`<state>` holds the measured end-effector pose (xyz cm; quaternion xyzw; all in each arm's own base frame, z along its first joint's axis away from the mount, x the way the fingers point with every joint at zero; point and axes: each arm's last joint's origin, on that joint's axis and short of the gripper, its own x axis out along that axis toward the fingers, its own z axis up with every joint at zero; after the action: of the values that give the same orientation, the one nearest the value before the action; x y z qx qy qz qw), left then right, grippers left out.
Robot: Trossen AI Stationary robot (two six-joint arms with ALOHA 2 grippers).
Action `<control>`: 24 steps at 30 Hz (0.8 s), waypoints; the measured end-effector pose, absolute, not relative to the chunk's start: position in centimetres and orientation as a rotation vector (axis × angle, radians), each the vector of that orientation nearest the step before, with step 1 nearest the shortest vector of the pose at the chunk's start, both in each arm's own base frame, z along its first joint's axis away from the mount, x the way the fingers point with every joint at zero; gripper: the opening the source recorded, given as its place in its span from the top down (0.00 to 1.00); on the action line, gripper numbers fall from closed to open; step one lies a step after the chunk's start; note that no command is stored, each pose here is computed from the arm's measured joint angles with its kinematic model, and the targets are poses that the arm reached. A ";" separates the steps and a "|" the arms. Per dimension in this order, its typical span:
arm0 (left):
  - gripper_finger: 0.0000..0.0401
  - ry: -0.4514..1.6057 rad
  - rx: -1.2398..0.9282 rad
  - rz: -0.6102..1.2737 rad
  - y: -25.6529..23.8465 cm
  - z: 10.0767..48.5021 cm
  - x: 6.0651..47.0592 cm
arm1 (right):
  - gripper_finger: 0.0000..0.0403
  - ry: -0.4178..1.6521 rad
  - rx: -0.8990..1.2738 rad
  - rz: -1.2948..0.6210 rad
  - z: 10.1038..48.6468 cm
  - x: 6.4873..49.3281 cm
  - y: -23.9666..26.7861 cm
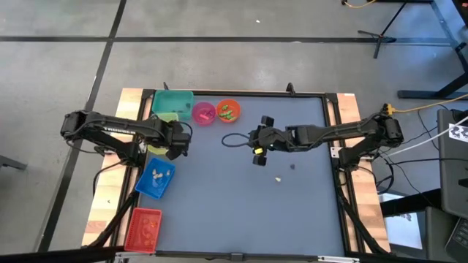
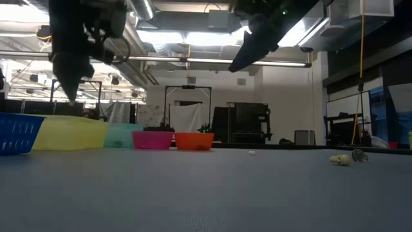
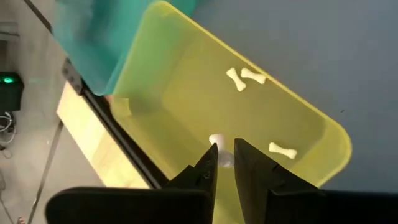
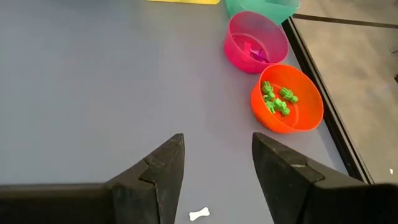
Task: Sort Halloween decoration
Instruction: Put the white bone toy into the yellow bin
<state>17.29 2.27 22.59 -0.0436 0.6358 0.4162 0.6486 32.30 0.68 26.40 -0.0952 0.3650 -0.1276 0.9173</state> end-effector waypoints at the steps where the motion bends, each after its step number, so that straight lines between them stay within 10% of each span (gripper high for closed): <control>1: 0.91 1.448 -0.098 0.947 2.3 22.1 17.2 | 0.54 0.751 -0.196 -0.262 26.4 32.3 0.7; 24: 0.76 1.206 -0.260 0.957 2.3 20.1 18.9 | 0.54 0.863 0.062 -0.476 25.0 31.0 -1.7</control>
<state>18.89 2.31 20.14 -0.1170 0.5434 0.4313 0.7106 31.01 -1.68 24.96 0.0298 0.4141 -0.2286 0.8806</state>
